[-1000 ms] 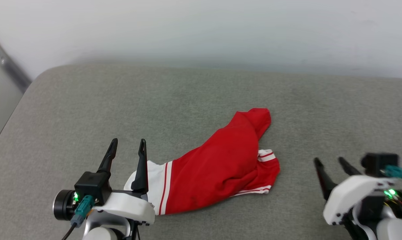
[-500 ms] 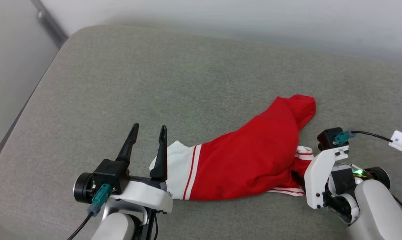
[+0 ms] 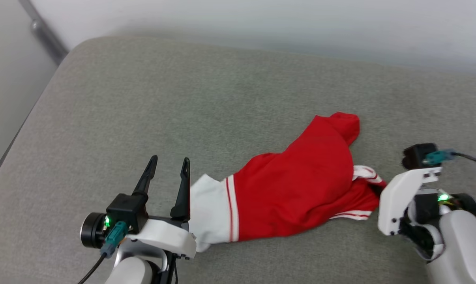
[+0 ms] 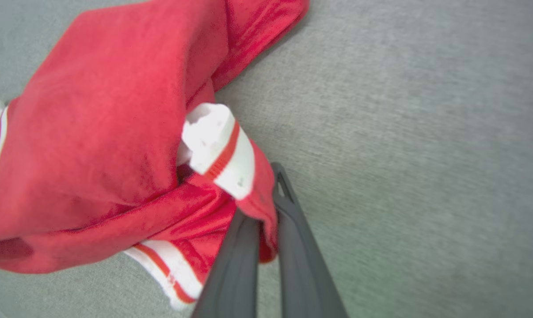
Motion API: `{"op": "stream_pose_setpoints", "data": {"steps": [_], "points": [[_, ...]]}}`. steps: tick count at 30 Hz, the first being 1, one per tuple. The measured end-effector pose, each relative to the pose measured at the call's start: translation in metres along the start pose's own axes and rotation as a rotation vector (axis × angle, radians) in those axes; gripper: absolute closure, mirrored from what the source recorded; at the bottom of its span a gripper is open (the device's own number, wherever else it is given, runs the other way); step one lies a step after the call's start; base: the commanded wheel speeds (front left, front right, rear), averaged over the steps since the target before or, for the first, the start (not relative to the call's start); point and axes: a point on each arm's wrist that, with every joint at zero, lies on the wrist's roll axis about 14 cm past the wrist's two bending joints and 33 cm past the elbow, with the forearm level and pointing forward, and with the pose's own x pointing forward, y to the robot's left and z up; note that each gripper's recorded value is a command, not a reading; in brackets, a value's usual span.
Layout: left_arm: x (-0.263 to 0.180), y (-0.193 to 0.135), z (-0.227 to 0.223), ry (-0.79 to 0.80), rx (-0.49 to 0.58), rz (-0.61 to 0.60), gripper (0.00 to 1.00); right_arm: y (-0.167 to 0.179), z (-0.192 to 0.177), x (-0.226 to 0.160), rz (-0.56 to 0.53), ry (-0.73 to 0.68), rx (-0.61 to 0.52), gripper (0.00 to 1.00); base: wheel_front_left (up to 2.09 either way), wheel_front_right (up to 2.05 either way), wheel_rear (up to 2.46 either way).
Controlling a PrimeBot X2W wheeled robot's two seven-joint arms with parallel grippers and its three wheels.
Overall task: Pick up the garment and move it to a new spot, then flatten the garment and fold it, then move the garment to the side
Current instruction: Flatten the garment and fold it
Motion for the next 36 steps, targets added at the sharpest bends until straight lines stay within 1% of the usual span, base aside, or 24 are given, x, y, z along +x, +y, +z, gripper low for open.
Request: {"op": "stream_pose_setpoints", "data": {"steps": [3, 5, 6, 7, 8, 9, 13, 15, 16, 17, 20, 22, 25, 29, 33, 36], "points": [[-0.001, -0.008, -0.002, 0.011, -0.001, -0.025, 0.0, -0.024, 0.02, -0.025, -0.065, -0.121, 0.031, 1.0, 0.0, 0.0, 0.0], [0.0, -0.012, -0.002, 0.013, -0.001, -0.042, 0.0, -0.04, 0.019, -0.043, -0.115, -0.169, 0.068, 1.0, 0.0, 0.0, 0.0], [0.0, -0.015, -0.002, 0.017, -0.002, -0.05, 0.0, -0.048, 0.013, -0.052, -0.143, -0.18, 0.089, 1.0, 0.0, 0.0, 0.0], [0.0, -0.018, -0.003, 0.021, -0.004, -0.061, 0.0, -0.055, 0.004, -0.061, -0.172, -0.18, 0.111, 1.0, 0.0, 0.0, 0.0], [0.001, -0.025, -0.003, 0.024, -0.007, -0.081, 0.0, -0.062, -0.024, -0.074, -0.207, -0.154, 0.179, 1.0, 0.0, 0.0, 0.0], [0.001, -0.025, -0.003, 0.024, -0.007, -0.081, 0.0, -0.062, -0.024, -0.074, -0.207, -0.154, 0.179, 1.0, 0.0, 0.0, 0.0], [0.002, -0.038, -0.003, 0.031, -0.015, -0.118, 0.0, -0.064, -0.097, -0.092, -0.249, -0.021, 0.306, 1.0, 0.0, 0.0, 0.0], [0.003, -0.042, -0.002, 0.028, -0.014, -0.131, 0.0, -0.06, -0.122, -0.097, -0.242, 0.022, 0.365, 1.0, 0.0, 0.0, 0.0], [0.003, -0.043, -0.002, 0.03, -0.014, -0.136, 0.0, -0.059, -0.13, -0.098, -0.245, 0.036, 0.369, 0.64, 0.0, 0.0, 0.0], [0.003, -0.045, -0.003, 0.034, -0.013, -0.141, 0.0, -0.058, -0.133, -0.099, -0.246, 0.035, 0.369, 0.0, 0.0, 0.0, 0.0], [0.002, -0.046, -0.005, 0.043, -0.013, -0.149, 0.0, -0.052, -0.128, -0.097, -0.226, -0.03, 0.38, 0.0, 0.0, 0.0, 0.0], [-0.001, -0.048, -0.005, 0.048, -0.015, -0.153, 0.0, -0.048, -0.117, -0.098, -0.216, -0.097, 0.381, 0.0, 0.0, 0.0, 0.0], [-0.004, -0.048, -0.006, 0.052, -0.011, -0.155, 0.0, -0.047, -0.097, -0.105, -0.216, -0.185, 0.349, 0.0, 0.0, 0.0, 0.0], [-0.009, -0.05, -0.004, 0.055, -0.015, -0.161, 0.0, -0.042, -0.061, -0.12, -0.212, -0.301, 0.276, 0.0, 0.0, 0.0, 0.0], [-0.01, -0.051, -0.002, 0.052, -0.014, -0.164, 0.0, -0.047, -0.031, -0.136, -0.223, -0.375, 0.223, 0.0, 0.0, 0.0, 0.0], [-0.01, -0.051, -0.003, 0.056, -0.015, -0.165, 0.0, -0.058, -0.013, -0.136, -0.231, -0.374, 0.212, 0.0, 0.0, 0.0, 0.0]]}}
